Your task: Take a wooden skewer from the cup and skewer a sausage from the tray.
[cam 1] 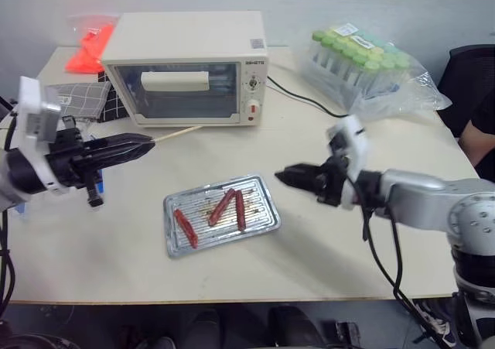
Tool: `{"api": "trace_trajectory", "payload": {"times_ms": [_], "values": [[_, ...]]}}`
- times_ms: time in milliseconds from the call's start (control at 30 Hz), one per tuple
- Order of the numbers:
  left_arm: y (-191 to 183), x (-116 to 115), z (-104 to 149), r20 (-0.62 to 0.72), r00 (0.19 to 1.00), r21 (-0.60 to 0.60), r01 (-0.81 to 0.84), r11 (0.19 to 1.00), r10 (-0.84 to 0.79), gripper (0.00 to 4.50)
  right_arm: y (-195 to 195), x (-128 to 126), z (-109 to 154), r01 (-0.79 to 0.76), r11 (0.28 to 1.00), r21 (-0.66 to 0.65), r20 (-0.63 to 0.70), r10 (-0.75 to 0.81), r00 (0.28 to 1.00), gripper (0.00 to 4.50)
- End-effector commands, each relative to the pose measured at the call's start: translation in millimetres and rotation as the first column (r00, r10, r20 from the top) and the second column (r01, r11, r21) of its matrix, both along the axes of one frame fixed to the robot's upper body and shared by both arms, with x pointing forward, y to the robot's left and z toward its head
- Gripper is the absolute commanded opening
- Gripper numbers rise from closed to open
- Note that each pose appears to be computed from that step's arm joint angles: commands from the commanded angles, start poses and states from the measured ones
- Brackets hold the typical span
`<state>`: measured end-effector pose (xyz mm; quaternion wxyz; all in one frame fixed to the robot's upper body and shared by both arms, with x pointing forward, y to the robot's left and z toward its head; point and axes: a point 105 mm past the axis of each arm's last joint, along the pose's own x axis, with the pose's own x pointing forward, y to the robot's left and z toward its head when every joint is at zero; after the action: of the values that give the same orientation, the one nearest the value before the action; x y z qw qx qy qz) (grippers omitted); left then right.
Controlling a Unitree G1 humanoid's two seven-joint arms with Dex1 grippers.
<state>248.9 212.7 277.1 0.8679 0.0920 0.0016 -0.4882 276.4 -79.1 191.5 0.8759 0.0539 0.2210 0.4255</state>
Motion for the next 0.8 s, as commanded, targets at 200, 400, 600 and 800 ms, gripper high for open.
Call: {"api": "trace_trajectory", "payload": {"times_ms": [200, 400, 600, 800], "values": [[17, -9, 4, -0.001, 1.000, 0.066, 0.010, 0.998, -0.010, 0.00, 44, 9, -35, -0.085, 0.987, -0.137, 0.029, 0.090, 0.996, 1.93], [15, -5, 7, 0.016, 1.000, 0.069, 0.021, 0.997, -0.022, 0.00, 59, 18, -47, -0.089, 0.979, -0.181, 0.069, 0.103, 0.992, 2.43], [13, -4, 5, 0.023, 0.999, 0.069, 0.033, 0.997, -0.034, 0.00, 64, 23, -52, -0.082, 0.979, -0.185, 0.071, 0.097, 0.993, 3.26], [11, -3, 5, 0.033, 0.998, 0.073, 0.045, 0.996, -0.047, 0.00, 77, 20, -55, -0.114, 0.980, -0.163, 0.061, 0.125, 0.990, 3.26]]}}
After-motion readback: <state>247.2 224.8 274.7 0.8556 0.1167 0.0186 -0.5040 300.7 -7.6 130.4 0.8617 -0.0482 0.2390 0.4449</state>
